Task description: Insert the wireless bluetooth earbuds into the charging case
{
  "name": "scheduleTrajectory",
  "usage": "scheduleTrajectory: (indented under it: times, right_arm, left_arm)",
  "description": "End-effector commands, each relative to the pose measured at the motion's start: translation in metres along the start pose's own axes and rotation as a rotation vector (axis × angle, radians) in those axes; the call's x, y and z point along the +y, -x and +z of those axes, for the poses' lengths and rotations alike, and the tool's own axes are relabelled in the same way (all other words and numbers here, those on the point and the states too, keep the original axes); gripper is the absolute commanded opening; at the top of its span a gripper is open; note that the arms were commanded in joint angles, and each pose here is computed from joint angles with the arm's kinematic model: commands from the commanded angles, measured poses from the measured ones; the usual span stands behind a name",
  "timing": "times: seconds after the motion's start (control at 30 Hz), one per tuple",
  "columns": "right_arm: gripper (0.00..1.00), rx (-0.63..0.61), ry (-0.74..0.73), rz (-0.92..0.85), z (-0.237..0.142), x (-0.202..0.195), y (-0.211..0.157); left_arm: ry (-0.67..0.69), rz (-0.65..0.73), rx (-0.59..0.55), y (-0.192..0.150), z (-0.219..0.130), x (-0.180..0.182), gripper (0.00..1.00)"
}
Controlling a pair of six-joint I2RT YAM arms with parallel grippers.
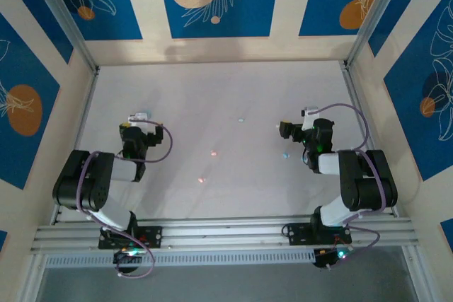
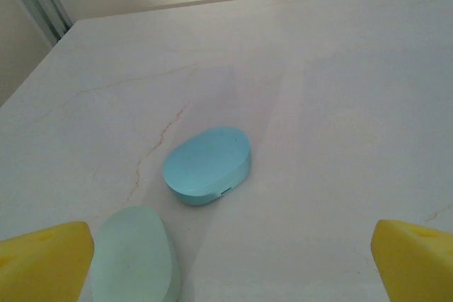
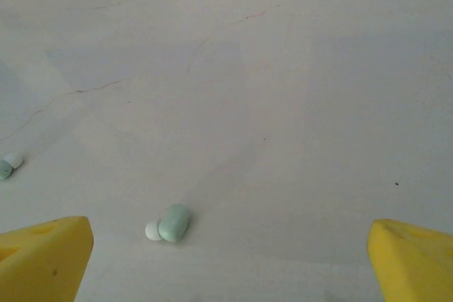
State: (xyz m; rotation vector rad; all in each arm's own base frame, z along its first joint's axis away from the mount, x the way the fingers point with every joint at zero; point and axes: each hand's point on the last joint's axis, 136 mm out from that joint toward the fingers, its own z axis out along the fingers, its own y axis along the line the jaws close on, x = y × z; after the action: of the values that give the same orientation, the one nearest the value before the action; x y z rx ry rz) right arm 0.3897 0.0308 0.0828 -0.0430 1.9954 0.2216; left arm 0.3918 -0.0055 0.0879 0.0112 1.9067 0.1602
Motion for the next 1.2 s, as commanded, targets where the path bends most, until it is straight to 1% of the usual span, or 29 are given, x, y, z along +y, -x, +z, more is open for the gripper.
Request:
scheduleTrajectory:
  times: [0.0,0.87,1.03,1.17]
  right_arm:
    - [0.99,-0.042,-0.016,-0.002,0.001,-0.003,0.013]
    - [0.99,-0.039,-0.009,0.001,0.001,-0.002,0.013]
    - [0.99,-0.047,-0.011,-0.017,0.0,0.0,0.014]
    - [0.99,-0.047,-0.025,-0.028,-0.001,0.002,0.018]
  left_arm:
    - [-0.014,-0.003,-0.02,0.007,0.0,-0.002,1.0]
    - [-0.029,0.002,-0.02,0.007,0.0,-0.004,1.0]
    - [-0.061,0.003,-0.058,0.01,-0.007,-0.009,1.0]
    - [-0.011,-0.023,-0.09,0.019,-0.019,0.003,1.0]
